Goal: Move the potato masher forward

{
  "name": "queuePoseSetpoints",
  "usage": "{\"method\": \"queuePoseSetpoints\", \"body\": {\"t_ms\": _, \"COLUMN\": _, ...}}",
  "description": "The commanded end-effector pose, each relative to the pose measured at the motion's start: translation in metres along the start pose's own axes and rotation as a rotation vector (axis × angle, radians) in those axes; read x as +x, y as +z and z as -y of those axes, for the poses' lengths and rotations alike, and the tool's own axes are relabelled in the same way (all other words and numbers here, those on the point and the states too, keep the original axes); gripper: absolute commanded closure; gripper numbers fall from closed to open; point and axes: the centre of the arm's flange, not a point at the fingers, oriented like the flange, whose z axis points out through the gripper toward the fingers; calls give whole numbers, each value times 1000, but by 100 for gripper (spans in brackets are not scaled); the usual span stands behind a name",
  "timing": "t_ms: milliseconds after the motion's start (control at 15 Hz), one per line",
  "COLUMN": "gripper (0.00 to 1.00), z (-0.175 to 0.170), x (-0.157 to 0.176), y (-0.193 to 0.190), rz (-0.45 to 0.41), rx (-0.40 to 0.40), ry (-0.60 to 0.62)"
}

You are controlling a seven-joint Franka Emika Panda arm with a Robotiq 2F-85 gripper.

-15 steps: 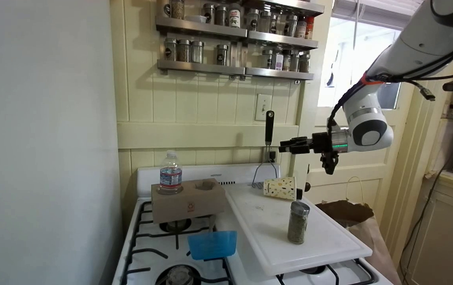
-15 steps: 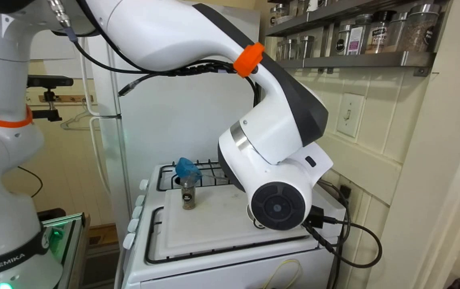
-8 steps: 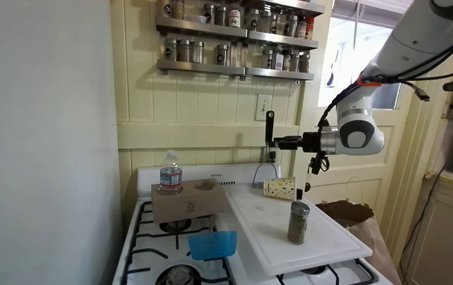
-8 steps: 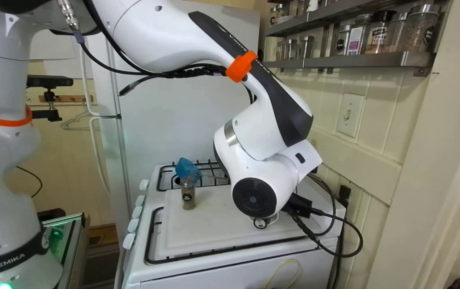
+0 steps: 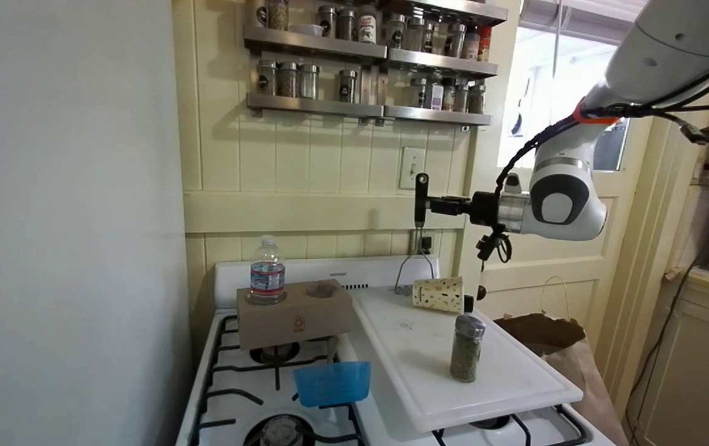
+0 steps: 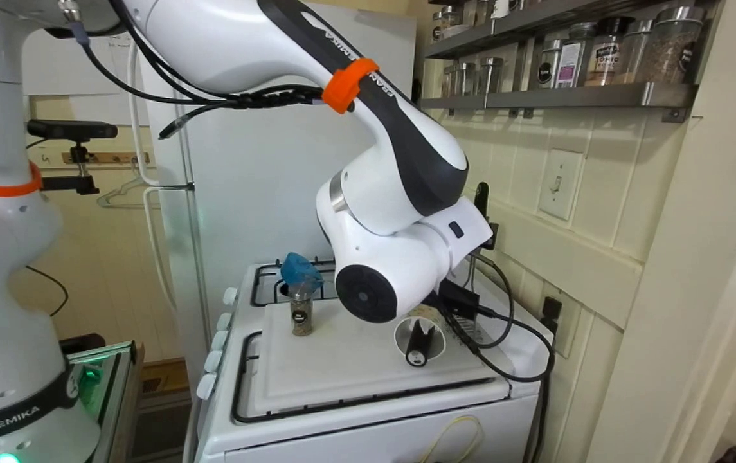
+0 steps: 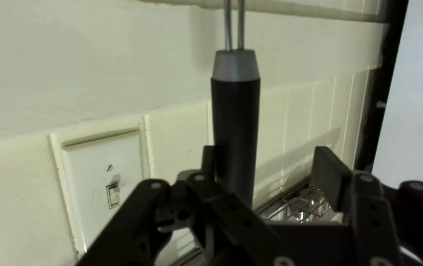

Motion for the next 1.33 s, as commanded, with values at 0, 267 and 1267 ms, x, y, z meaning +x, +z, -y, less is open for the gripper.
{"method": "queuePoseSetpoints", "body": {"t_ms": 0, "gripper": 64, "z": 12, "x": 0, "y": 4, "rz": -16, "rx": -48, "ry": -37}}
{"method": "queuePoseSetpoints", "body": {"t_ms": 267, "gripper": 95, "z": 15, "x": 8, "y": 4, "rz": -19, "rx": -53, "ry": -65}}
{"method": "queuePoseSetpoints", "body": {"t_ms": 1267, "gripper": 93, "z": 114, "x": 178, "y": -99, "rz": -100, "rx": 94, "ry": -21}}
